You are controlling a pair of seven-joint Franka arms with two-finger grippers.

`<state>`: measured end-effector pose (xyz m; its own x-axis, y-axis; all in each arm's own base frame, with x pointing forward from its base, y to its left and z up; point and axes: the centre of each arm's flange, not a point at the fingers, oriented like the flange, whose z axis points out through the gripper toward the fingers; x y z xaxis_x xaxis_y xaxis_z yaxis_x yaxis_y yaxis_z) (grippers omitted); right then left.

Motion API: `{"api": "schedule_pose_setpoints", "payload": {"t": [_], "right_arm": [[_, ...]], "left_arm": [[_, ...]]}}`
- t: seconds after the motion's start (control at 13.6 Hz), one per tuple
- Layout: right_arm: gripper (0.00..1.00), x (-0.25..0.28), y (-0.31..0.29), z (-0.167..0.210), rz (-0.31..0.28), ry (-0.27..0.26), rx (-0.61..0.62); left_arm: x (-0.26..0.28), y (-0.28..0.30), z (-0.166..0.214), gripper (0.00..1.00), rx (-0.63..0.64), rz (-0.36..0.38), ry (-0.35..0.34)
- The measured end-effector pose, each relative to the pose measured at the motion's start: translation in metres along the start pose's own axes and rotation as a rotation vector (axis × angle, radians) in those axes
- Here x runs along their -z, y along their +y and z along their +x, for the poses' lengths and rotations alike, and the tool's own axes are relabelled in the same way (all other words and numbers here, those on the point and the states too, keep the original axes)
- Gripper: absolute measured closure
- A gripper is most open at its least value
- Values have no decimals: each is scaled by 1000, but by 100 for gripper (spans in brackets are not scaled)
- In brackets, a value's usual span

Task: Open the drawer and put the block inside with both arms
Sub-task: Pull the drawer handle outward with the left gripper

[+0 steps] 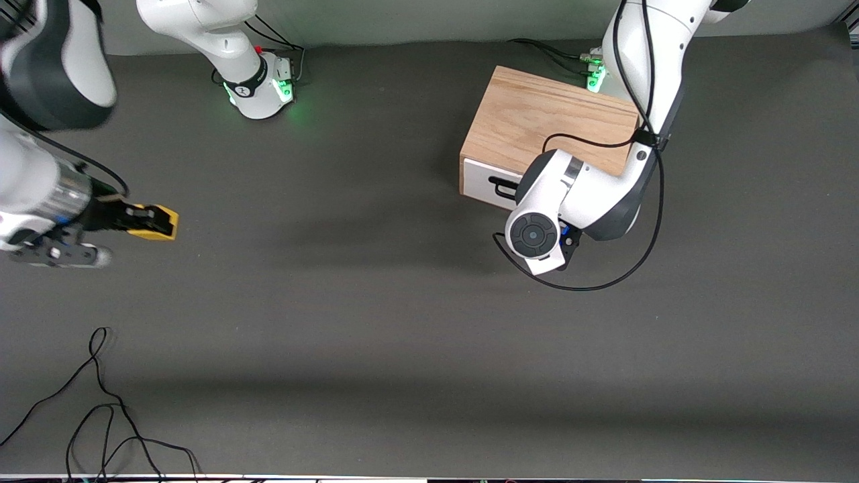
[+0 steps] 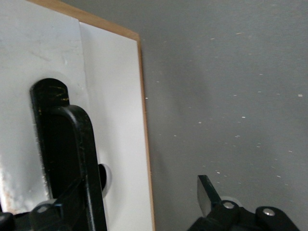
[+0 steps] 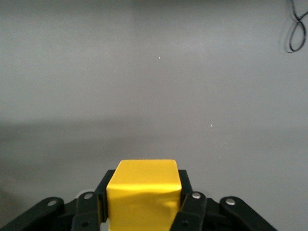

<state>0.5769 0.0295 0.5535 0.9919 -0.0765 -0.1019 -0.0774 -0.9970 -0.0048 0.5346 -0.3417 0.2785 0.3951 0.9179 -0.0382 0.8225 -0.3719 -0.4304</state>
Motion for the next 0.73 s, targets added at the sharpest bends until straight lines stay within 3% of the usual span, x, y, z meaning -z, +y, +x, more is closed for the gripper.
{"api": "schedule_pose_setpoints", "payload": {"t": [0.73], "right_arm": [[45,34,26,-23,10,13,-36]], "left_arm": [[35,23,5,0,-4,-276,7]]}}
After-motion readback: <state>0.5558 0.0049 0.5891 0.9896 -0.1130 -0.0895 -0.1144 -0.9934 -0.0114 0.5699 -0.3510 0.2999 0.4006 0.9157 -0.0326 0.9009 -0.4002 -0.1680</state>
